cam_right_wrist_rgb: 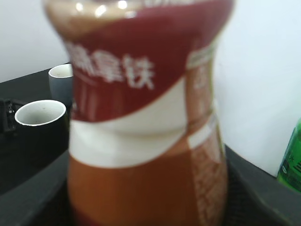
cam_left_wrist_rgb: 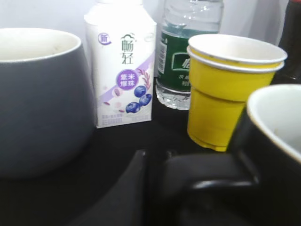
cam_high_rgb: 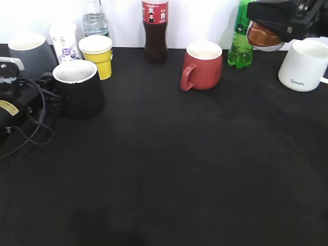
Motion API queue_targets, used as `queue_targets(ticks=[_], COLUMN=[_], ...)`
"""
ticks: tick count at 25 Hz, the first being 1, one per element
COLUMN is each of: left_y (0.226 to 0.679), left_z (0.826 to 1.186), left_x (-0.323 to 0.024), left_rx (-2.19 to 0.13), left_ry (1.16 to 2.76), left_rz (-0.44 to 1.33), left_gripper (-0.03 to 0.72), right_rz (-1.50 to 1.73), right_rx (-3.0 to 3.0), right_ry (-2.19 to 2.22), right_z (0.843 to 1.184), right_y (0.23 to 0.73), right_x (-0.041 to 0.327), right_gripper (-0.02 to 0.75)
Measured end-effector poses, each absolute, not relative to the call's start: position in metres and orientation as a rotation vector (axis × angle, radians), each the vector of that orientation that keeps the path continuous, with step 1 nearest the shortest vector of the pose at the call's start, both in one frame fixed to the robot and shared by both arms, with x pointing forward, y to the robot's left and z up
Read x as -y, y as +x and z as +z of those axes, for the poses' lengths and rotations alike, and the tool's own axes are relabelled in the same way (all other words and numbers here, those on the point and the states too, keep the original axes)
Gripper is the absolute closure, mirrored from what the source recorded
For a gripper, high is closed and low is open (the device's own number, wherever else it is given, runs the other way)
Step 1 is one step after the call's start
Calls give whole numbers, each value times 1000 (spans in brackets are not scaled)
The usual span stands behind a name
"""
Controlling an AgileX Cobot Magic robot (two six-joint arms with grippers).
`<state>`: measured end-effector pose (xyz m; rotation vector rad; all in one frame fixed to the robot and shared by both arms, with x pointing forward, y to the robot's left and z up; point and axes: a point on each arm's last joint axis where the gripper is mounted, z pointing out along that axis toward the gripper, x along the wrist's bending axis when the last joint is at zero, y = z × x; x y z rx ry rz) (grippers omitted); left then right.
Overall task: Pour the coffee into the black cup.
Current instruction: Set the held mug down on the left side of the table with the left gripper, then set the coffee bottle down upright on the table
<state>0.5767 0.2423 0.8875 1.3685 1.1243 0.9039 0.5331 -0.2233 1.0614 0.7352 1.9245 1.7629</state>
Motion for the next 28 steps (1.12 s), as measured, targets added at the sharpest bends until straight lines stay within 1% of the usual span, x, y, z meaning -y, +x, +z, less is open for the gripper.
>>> queue_targets(ticks=[2,6,10,13,16,18,20,22,28], left_y=[569,550,517,486,474,468,463,461,459], left_z=[886,886,892,914,944,956,965,970,970], left_x=[-244,-248,-253,-256,-251,-248,-247,-246,-244], left_rx=[-1142,-1169,-1243,-1221,-1101,-1060,-1010,-994,-987], left_ry=[1359,1366,1444,1425,1461,1483,1504,1492,1495], left_rz=[900,890,848,850,843,835,838,839,812], left_gripper=[531,480,452,449,449,449,449,449,448], right_rz=[1764,1764,1728,1641,1580,1545,1507,1476,1475], right_rx=[-1924,-1924,-1924,-1929,-1965,-1925,-1853,-1852,-1798], right_ry=[737,737,765,798,837,890,917,954,1043], right_z=[1061,1061,1060,1054,1031,1012,1004,990,930], right_y=[533,533,535,538,529,526,531,538,562], right_x=[223,223,225,229,231,235,240,242,245], right_gripper=[210,210,210,210,210,210,210,210,210])
